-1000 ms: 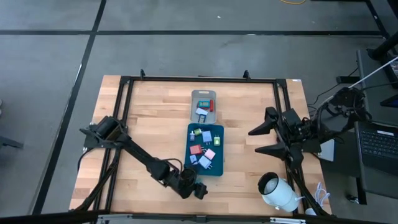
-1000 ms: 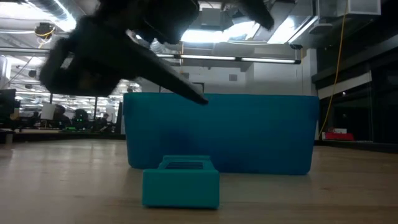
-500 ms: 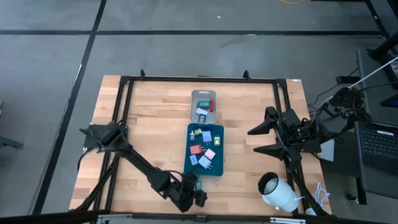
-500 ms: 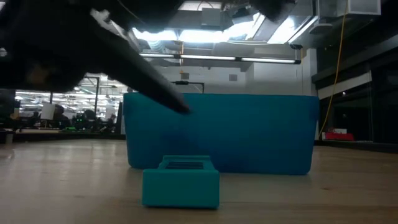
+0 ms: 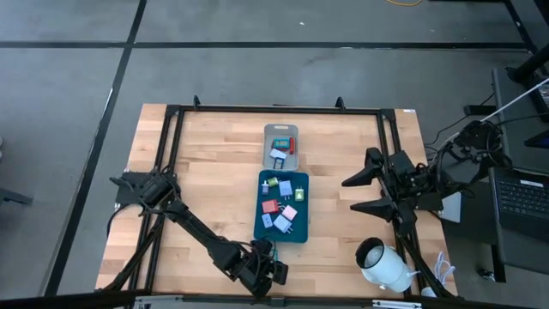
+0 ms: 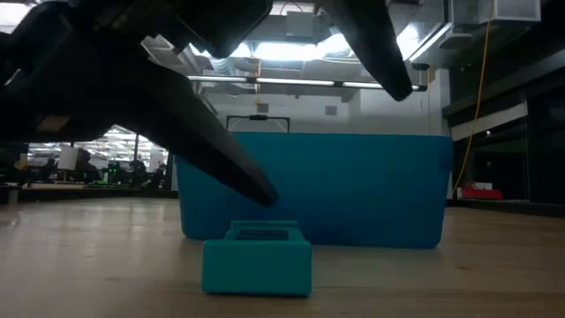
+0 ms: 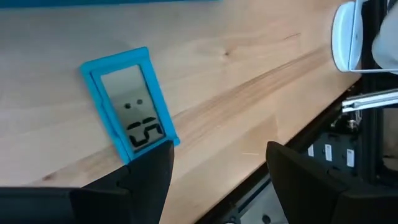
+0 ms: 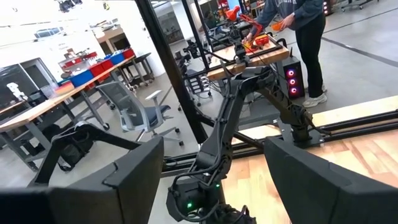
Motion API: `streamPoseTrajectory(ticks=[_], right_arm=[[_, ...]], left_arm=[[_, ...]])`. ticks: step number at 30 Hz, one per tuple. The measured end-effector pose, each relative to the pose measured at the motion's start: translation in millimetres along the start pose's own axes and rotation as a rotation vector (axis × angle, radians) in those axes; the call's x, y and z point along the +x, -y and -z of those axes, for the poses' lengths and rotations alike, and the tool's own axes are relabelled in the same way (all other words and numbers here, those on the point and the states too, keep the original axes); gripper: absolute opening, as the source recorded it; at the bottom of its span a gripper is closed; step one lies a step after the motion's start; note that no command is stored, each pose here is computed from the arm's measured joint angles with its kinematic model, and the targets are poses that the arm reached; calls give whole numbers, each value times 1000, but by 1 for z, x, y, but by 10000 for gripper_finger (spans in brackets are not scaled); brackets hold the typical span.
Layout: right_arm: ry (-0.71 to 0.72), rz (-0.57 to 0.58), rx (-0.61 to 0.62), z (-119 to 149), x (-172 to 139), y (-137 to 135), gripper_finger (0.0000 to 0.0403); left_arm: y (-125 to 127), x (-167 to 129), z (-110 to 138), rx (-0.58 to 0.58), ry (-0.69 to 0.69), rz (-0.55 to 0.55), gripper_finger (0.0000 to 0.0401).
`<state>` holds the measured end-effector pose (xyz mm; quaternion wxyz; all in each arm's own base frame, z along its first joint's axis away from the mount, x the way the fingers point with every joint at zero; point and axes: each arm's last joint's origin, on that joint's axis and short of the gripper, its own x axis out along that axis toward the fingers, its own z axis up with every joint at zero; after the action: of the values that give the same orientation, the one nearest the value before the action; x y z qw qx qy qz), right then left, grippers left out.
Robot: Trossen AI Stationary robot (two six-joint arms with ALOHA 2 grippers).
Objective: Pick & Place Office items
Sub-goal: Put the light blue digital clock into the gray bin
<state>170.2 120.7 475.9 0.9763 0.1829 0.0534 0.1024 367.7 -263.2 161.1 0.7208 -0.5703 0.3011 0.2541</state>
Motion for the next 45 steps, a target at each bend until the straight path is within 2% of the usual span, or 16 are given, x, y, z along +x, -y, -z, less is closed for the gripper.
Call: streamPoseTrajectory(ticks=[5,19,23,30,35,38,42,45], right_arm=[[-5,-13,-1,1,-1,-2,284],[-4,-14,-1,2,-2,-4,284],[-5,-18,-1,2,-2,-5,284],[-7,-23,3,2,-3,-5,284],[-7,-23,3,2,-3,-5,284],[-7,-23,4,2,-3,-5,284],[-7,-23,4,2,-3,-5,284],[-8,-26,3,2,-3,-6,284]], left_arm=[[-6,0,-2,-16,25,-50,251],[-9,7,2,-34,-24,-66,251],[-19,7,3,-7,-63,-165,251],[-30,-4,19,-25,-65,-224,251],[-40,-26,40,-58,-80,-255,251],[-43,-42,49,-34,-108,-272,251],[-39,-65,54,53,-46,-191,251],[-34,-79,46,248,-29,-176,251]])
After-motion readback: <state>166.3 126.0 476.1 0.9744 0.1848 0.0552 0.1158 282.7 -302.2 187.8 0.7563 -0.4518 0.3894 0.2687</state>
